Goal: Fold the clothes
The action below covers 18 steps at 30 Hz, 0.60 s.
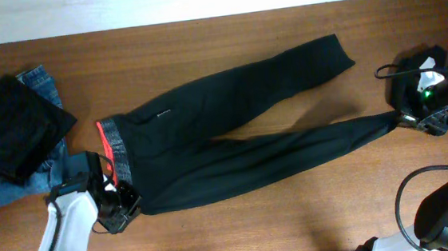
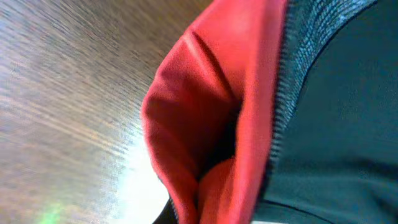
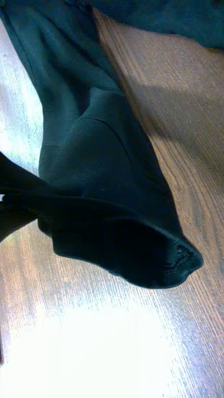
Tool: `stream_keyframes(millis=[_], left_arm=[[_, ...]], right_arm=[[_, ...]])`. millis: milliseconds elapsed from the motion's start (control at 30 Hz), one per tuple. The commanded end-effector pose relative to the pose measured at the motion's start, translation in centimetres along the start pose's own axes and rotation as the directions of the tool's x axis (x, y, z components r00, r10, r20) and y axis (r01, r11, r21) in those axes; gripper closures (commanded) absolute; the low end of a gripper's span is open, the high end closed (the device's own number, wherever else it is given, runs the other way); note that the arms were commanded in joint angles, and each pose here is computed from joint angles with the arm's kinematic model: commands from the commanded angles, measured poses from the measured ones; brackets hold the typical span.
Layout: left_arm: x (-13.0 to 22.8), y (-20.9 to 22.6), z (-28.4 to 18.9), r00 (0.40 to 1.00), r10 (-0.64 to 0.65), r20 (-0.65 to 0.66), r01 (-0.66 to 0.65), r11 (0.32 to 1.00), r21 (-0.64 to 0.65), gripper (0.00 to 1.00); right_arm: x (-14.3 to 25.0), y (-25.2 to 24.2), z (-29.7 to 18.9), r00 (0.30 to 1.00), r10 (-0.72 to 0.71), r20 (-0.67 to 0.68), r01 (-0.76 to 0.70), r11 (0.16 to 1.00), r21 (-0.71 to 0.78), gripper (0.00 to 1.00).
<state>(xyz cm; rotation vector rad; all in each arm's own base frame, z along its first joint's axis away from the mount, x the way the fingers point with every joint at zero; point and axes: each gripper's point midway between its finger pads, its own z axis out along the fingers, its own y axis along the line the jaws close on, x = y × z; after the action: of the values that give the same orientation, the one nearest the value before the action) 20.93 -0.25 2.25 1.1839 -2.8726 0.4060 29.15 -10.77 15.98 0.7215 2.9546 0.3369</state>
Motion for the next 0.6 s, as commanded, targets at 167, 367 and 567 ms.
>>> stream_keyframes(millis=[167,367,567], left_arm=[[-4.9,-1.3,-6.9,0.917,0.088,0.388,-0.099,0.995,0.007,1.00],[-7.6,-3.5,-8.4,0.856,0.085,0.510,-0.139,0.988,0.069,0.99],[-10.4,-5.4,-8.9,0.807,0.076,0.586,-0.174,0.978,0.112,0.99]], right_arm=[[-1.2,0.6,-0.3,0.998,-0.035,0.043,0.035,0.999,0.009,0.95],[-1.9,2.2,0.4,0.994,-0.089,0.058,0.089,0.996,0.007,0.95],[-3.4,2.2,2.5,0.996,-0.080,0.046,0.080,0.997,0.005,0.96]])
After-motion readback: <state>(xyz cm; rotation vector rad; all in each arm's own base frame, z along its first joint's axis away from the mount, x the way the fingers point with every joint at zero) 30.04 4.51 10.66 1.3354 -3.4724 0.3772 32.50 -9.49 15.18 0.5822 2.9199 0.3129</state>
